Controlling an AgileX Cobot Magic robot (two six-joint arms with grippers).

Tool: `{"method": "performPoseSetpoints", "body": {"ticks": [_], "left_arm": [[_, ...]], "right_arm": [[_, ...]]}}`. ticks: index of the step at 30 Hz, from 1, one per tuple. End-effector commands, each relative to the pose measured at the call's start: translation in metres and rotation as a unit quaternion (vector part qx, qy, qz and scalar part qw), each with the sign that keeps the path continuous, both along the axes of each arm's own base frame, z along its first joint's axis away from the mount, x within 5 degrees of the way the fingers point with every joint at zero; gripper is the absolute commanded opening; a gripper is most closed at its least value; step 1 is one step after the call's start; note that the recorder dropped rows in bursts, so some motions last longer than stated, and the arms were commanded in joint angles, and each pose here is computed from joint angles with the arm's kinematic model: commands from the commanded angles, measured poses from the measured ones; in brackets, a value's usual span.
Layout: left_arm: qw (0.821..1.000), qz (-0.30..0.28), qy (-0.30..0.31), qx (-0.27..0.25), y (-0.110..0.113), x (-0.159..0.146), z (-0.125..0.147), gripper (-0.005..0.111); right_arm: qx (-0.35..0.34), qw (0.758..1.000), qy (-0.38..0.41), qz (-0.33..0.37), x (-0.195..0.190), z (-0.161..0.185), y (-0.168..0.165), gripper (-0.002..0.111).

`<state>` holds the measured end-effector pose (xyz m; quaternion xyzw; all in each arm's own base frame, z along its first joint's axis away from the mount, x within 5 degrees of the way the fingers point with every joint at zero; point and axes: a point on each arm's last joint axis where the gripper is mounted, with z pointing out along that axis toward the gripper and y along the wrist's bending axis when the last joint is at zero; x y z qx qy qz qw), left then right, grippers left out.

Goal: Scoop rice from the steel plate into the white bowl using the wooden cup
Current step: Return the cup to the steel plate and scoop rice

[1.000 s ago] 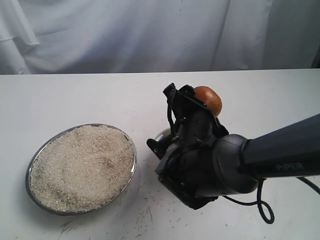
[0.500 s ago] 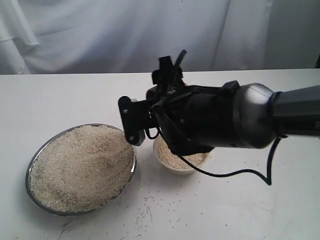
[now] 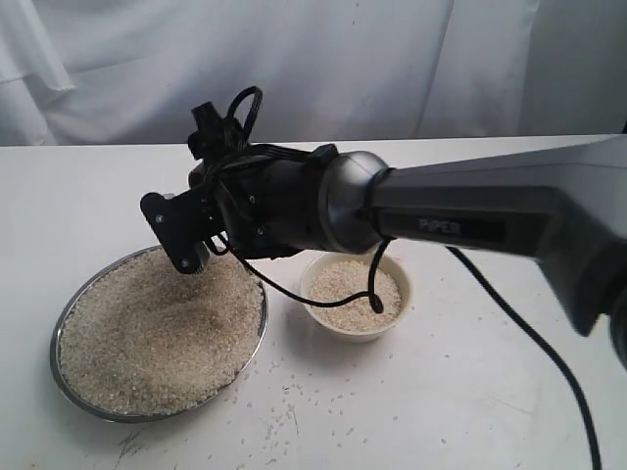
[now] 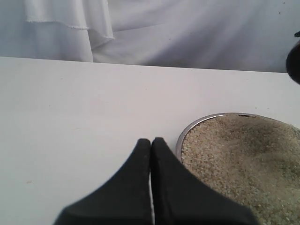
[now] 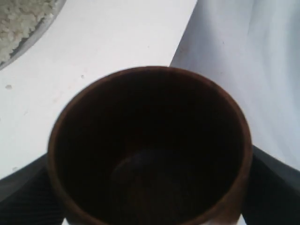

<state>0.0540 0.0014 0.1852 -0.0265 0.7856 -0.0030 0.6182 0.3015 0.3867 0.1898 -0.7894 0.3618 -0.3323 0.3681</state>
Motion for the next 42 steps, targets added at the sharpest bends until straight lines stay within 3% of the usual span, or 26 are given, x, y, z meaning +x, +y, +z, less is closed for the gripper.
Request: {"method": "performPoseSetpoints", "body": {"ticks": [1, 5, 12, 22, 31, 42], "left_arm": [[1.0, 0.001, -0.003, -0.001, 0.0, 0.0, -0.001, 0.0], [1.0, 0.001, -0.003, -0.001, 0.0, 0.0, -0.001, 0.0], [1.0, 0.001, -0.003, -0.001, 0.0, 0.0, -0.001, 0.0], [1.0, 0.001, -0.003, -0.001, 0.0, 0.0, -0.001, 0.0], [1.0, 0.001, -0.003, -0.001, 0.0, 0.0, -0.001, 0.0], [1.0, 0.001, -0.003, -0.001, 0.0, 0.0, -0.001, 0.0]], "right_arm": [[-0.032, 0.997, -0.012, 0.068, 0.001, -0.012, 0.017, 0.0], [-0.027, 0.992, -0.002, 0.126, -0.008, -0.026, 0.031, 0.0], [-0.11, 0.973, -0.035, 0.199, -0.014, -0.053, 0.042, 0.0], [-0.09, 0.963, -0.061, 0.247, -0.028, -0.047, 0.071, 0.0], [-0.136, 0.948, -0.069, 0.28, -0.036, -0.069, 0.076, 0.0], [-0.142, 0.948, -0.039, 0.283, -0.048, -0.075, 0.079, 0.0]]}}
